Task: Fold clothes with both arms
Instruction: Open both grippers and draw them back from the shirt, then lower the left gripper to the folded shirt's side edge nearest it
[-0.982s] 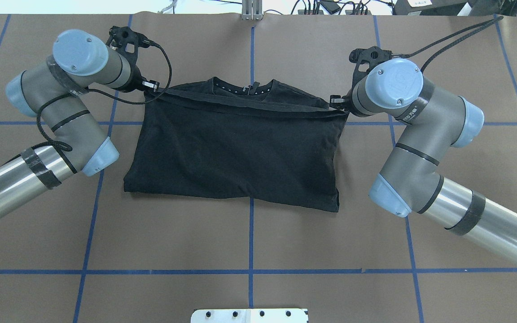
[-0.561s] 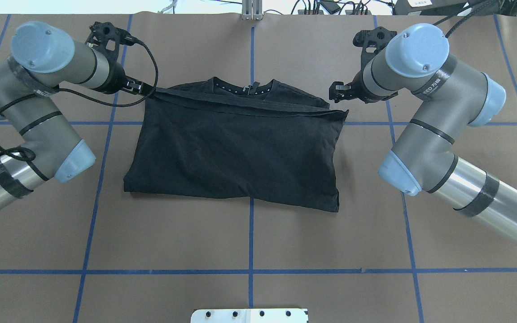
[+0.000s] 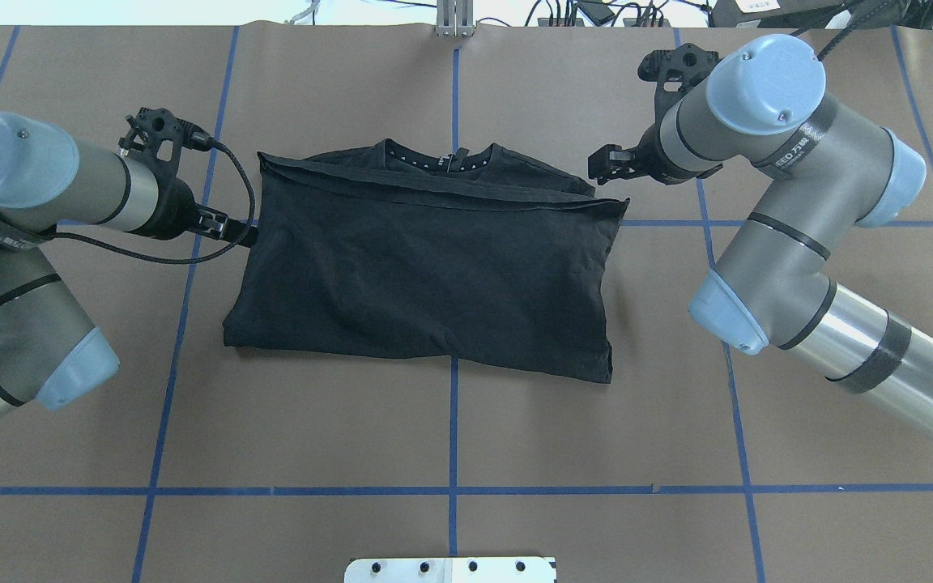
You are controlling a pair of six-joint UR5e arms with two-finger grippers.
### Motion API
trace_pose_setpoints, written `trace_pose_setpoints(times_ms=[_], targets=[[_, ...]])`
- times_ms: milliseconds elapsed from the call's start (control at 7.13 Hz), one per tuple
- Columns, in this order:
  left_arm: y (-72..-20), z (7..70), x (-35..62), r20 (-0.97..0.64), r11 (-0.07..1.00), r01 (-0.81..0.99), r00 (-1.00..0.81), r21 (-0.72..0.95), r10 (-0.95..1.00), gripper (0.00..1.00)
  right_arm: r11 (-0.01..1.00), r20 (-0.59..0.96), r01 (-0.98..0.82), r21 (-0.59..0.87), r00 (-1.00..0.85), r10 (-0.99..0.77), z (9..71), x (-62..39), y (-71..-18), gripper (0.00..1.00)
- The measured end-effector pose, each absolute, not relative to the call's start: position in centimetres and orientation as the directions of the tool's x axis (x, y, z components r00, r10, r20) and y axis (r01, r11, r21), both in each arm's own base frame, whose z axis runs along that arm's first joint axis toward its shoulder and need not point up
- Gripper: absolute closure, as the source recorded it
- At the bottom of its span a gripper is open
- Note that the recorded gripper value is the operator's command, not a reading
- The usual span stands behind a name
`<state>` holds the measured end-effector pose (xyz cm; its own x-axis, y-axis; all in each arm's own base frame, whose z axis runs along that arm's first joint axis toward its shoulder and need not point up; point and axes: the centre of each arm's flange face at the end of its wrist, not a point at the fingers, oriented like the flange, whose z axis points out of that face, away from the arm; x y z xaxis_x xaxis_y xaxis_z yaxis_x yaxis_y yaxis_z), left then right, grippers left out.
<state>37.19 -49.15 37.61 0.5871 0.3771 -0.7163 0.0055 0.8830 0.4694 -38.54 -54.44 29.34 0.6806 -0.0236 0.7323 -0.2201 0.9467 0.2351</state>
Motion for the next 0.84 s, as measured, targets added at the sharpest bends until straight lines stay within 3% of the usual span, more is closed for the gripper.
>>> trace_pose_setpoints(times_ms=[280, 421, 561, 841], targets=[[-45.5, 40.8, 38.2, -0.744, 0.889, 0.0, 0.547, 0.458, 0.384, 0.0, 0.947, 0.733, -0.219, 0.234, 0.68, -0.024, 29.3, -38.7, -54.3, 0.0], [-44.0, 41.5, 39.2, -0.755, 0.893, -0.001, 0.533, 0.449, 0.381, 0.03, 0.947, 0.733, -0.218, 0.235, 0.679, -0.025, 29.3, -38.7, -54.3, 0.0], [-42.6, 41.7, 40.4, -0.771, 0.901, 0.0, 0.518, 0.434, 0.371, 0.14, 0.947, 0.734, -0.218, 0.235, 0.679, -0.025, 29.2, -38.7, -54.3, 0.0], [-40.2, 41.7, 42.8, -0.804, 0.92, 0.022, 0.495, 0.391, 0.33, 0.17, 0.947, 0.734, -0.218, 0.235, 0.679, -0.025, 29.3, -38.7, -54.3, 0.0]])
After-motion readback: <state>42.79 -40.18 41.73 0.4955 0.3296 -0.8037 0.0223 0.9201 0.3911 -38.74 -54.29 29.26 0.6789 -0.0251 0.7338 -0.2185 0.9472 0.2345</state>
